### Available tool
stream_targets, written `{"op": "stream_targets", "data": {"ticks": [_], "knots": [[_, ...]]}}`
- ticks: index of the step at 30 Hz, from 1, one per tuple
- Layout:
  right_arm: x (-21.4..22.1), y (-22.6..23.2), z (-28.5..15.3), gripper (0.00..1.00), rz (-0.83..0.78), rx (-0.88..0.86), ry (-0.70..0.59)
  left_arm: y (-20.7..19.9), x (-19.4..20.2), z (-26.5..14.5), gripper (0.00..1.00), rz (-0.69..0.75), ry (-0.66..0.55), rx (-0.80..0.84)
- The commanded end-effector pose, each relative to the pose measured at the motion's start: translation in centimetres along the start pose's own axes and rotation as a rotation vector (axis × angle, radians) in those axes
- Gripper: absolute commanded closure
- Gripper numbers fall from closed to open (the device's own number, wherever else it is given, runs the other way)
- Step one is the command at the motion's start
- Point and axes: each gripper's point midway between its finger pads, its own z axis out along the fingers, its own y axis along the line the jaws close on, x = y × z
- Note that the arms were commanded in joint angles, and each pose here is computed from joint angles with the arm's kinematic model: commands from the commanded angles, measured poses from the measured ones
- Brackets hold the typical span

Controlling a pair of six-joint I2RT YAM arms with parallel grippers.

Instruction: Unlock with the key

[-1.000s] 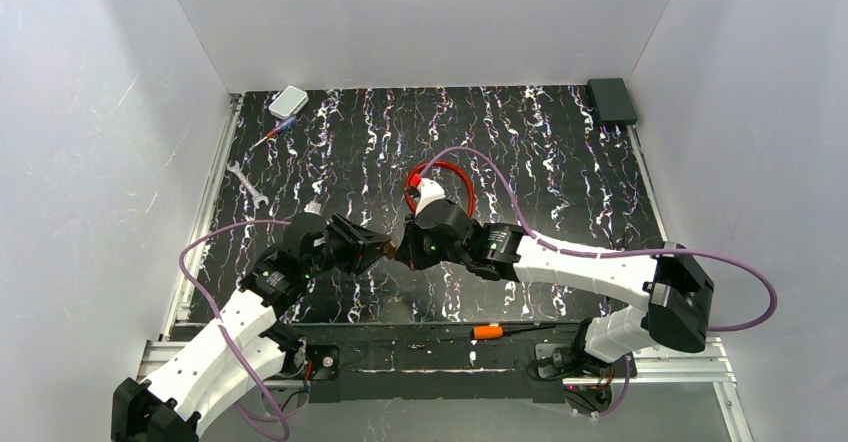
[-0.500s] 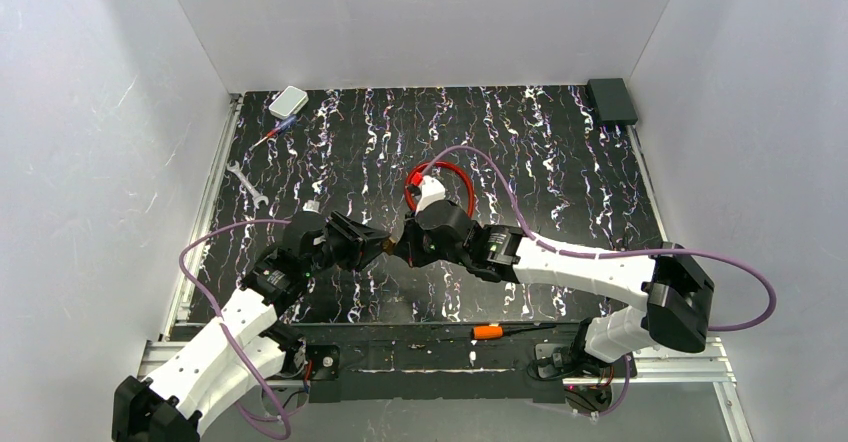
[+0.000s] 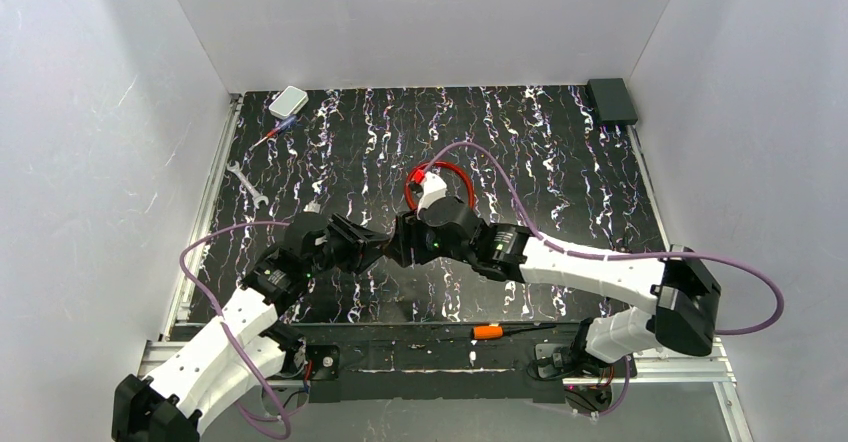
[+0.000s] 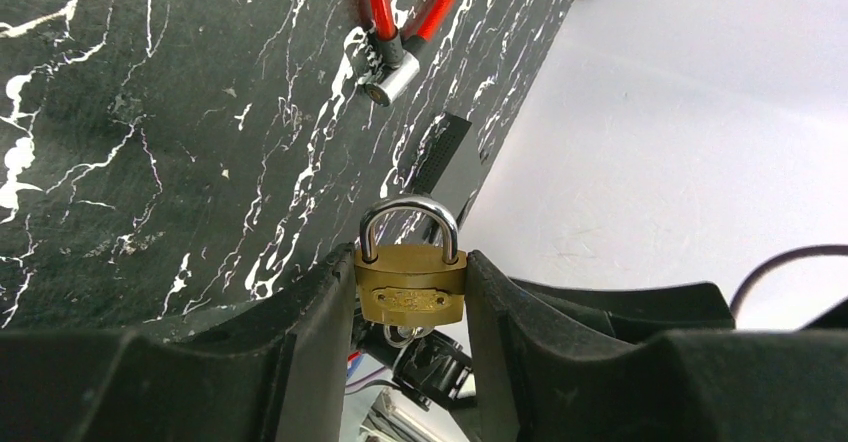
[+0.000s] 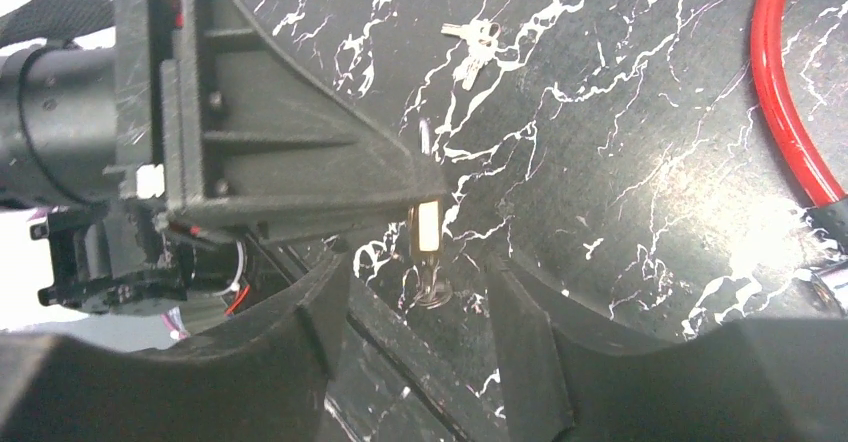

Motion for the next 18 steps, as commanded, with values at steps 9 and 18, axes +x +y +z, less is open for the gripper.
{"op": "stream_targets", "data": {"ticks": [9,18], "knots": [[0.3,0.6,-2.6,0.42,-0.012,-0.068,0.015,-2.5,-1.1,0.0,1.0,0.02,-0.042,0.036],[-0.6,0.5,-1.1,0.56,-0.028,-0.032,-0.005,-2.5,-0.9,-0.3,1.0,0.029,-0.04,0.042]]}}
